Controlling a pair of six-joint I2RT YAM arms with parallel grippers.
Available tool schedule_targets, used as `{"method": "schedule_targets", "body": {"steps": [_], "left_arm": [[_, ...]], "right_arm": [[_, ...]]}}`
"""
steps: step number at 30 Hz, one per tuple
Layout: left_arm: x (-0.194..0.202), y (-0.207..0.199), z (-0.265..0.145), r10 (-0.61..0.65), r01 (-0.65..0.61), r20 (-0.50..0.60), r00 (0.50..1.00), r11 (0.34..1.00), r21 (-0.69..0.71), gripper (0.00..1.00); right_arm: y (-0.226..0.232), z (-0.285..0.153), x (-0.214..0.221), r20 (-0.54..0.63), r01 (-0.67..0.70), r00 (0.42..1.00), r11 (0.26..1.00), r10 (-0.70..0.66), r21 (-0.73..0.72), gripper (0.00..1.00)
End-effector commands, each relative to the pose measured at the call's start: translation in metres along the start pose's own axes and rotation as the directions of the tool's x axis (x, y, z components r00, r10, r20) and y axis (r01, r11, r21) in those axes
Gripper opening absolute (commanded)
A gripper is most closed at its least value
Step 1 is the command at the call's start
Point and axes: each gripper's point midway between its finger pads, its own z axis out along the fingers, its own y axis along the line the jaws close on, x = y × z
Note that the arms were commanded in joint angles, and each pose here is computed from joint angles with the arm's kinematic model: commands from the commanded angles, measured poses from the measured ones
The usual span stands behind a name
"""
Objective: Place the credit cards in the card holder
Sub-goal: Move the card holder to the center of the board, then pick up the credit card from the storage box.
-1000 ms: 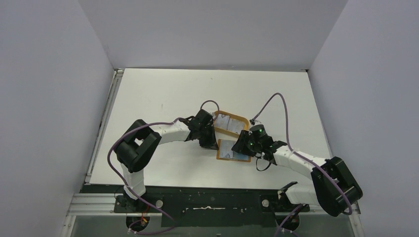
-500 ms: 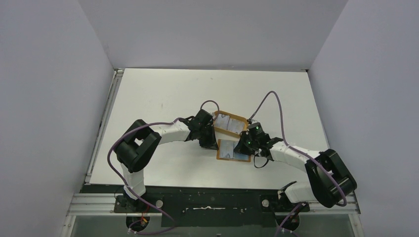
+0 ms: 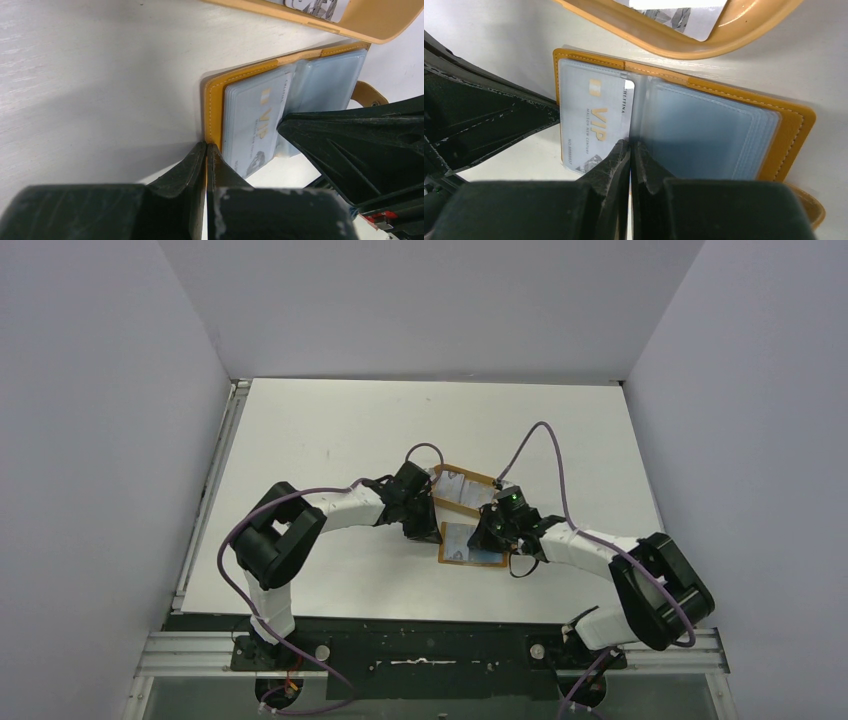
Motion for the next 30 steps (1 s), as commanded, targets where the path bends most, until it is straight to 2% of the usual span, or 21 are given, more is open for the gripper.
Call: {"method": "schedule_targets", "body": {"steps": [1,6,10,14,16,19,22,25,29,30], "left_arm": [[0.007,0.014,0.002,0.005,-0.005,-0.011,1.000,0.999,-0.038,0.00],[0.005,0.015,-0.003,0.000,0.000,0.001,1.000,0.999,-0.045,0.00],[0.001,0.020,-0.012,-0.021,0.023,0.026,0.999,0.998,-0.052,0.00],[-0.005,0.017,-0.024,-0.033,0.035,0.055,0.998,0.999,-0.035,0.03],[-0.008,0.013,-0.032,-0.030,0.031,0.071,0.997,0.999,-0.019,0.12],[-0.011,0.005,-0.044,-0.021,0.020,0.095,0.995,1.000,0.004,0.32],[-0.014,0.000,-0.060,-0.014,0.013,0.125,0.992,1.000,0.015,0.49],[-0.015,-0.004,-0.079,-0.005,0.001,0.165,0.986,1.000,0.022,0.62],[-0.020,0.005,-0.111,0.017,-0.015,0.263,0.965,1.000,-0.010,0.74],[-0.021,0.011,-0.118,0.022,-0.014,0.288,0.957,1.000,-0.028,0.83]], "right_arm": [[0.015,0.003,-0.011,0.027,0.024,0.999,0.999,-0.023,-0.038,0.00],[0.019,-0.003,-0.016,0.044,0.025,0.999,0.999,-0.023,-0.047,0.01],[0.027,-0.022,-0.024,0.072,0.039,0.997,0.998,-0.035,-0.054,0.18],[0.032,-0.045,-0.031,0.085,0.063,0.995,0.997,-0.058,-0.049,0.27],[0.038,-0.058,-0.040,0.110,0.085,0.991,0.995,-0.079,-0.050,0.31],[0.046,-0.076,-0.060,0.164,0.128,0.979,0.991,-0.121,-0.035,0.36],[0.047,-0.085,-0.087,0.252,0.134,0.958,0.991,-0.135,0.021,0.46],[0.044,-0.080,-0.114,0.332,0.078,0.939,0.996,-0.086,0.038,0.60],[0.046,-0.060,-0.145,0.325,-0.011,0.945,0.998,0.031,-0.064,0.66],[0.045,-0.053,-0.151,0.325,-0.032,0.944,0.997,0.053,-0.072,0.67]]}}
